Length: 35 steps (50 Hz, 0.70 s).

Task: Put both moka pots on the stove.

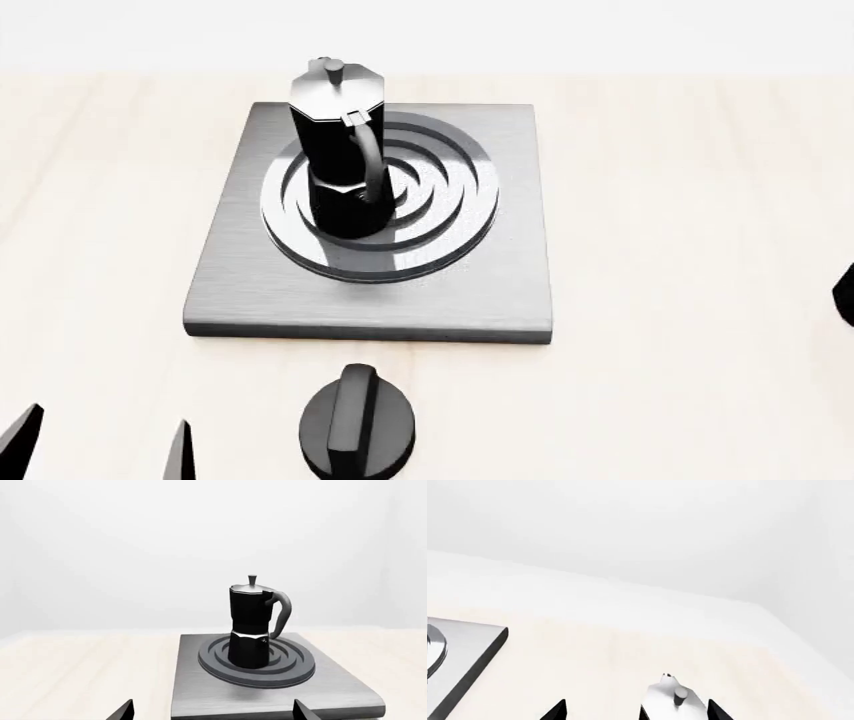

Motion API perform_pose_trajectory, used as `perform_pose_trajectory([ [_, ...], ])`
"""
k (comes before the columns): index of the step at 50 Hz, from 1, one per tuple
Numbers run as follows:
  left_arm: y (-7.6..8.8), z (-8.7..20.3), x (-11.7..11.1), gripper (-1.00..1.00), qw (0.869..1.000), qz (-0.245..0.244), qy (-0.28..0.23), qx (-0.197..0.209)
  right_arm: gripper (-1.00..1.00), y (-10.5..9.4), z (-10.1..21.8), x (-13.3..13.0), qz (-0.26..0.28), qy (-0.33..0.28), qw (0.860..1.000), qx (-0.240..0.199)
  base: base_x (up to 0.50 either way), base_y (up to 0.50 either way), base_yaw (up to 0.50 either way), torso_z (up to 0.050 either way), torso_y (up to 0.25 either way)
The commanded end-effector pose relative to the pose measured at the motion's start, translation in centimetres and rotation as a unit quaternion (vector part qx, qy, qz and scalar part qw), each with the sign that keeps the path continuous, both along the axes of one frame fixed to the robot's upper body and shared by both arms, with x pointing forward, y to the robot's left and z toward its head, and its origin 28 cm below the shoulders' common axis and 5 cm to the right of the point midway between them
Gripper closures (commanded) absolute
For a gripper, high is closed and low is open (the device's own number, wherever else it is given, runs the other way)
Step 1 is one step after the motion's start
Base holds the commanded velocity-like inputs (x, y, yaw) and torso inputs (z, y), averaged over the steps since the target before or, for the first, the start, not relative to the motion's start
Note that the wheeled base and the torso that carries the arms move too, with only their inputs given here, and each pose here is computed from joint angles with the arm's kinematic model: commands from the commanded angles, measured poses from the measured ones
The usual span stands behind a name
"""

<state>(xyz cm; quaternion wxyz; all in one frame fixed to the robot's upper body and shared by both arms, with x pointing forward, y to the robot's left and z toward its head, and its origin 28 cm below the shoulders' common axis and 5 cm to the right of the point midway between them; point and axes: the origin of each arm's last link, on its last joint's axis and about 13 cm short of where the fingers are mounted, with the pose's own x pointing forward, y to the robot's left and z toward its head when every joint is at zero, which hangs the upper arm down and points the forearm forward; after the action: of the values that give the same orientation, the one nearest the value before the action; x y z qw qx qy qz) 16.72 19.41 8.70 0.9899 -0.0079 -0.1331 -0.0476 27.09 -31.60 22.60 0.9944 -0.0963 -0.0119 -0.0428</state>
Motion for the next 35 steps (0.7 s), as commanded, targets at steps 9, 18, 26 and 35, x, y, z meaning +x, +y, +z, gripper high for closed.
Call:
perform_pose_trajectory([
  [9,0.0,0.0,-0.1,-1.00,1.000,0.000,0.000,0.000,-1.00,-2.2,0.3,0.4,-0.030,0.082,0.996,-0.006,0.00,0.00,0.00,0.000,0.000],
  [18,-0.1,0.0,0.0,-1.00,1.000,-0.001,0.001,0.000,-1.00,-3.1,-0.7,0.7,-0.046,0.110,0.993,0.006,0.00,0.00,0.00,0.000,0.000],
  [26,-0.1,-0.1,0.0,-1.00,1.000,-0.002,0.002,0.001,-1.00,-3.8,-1.8,1.3,-0.040,0.121,0.991,0.028,0.00,0.00,0.00,0.000,0.000],
  [35,-0.1,-0.1,0.1,-1.00,1.000,0.000,0.002,0.002,-1.00,-4.1,-2.8,2.7,-0.033,0.125,0.990,0.053,0.00,0.00,0.00,0.000,0.000],
])
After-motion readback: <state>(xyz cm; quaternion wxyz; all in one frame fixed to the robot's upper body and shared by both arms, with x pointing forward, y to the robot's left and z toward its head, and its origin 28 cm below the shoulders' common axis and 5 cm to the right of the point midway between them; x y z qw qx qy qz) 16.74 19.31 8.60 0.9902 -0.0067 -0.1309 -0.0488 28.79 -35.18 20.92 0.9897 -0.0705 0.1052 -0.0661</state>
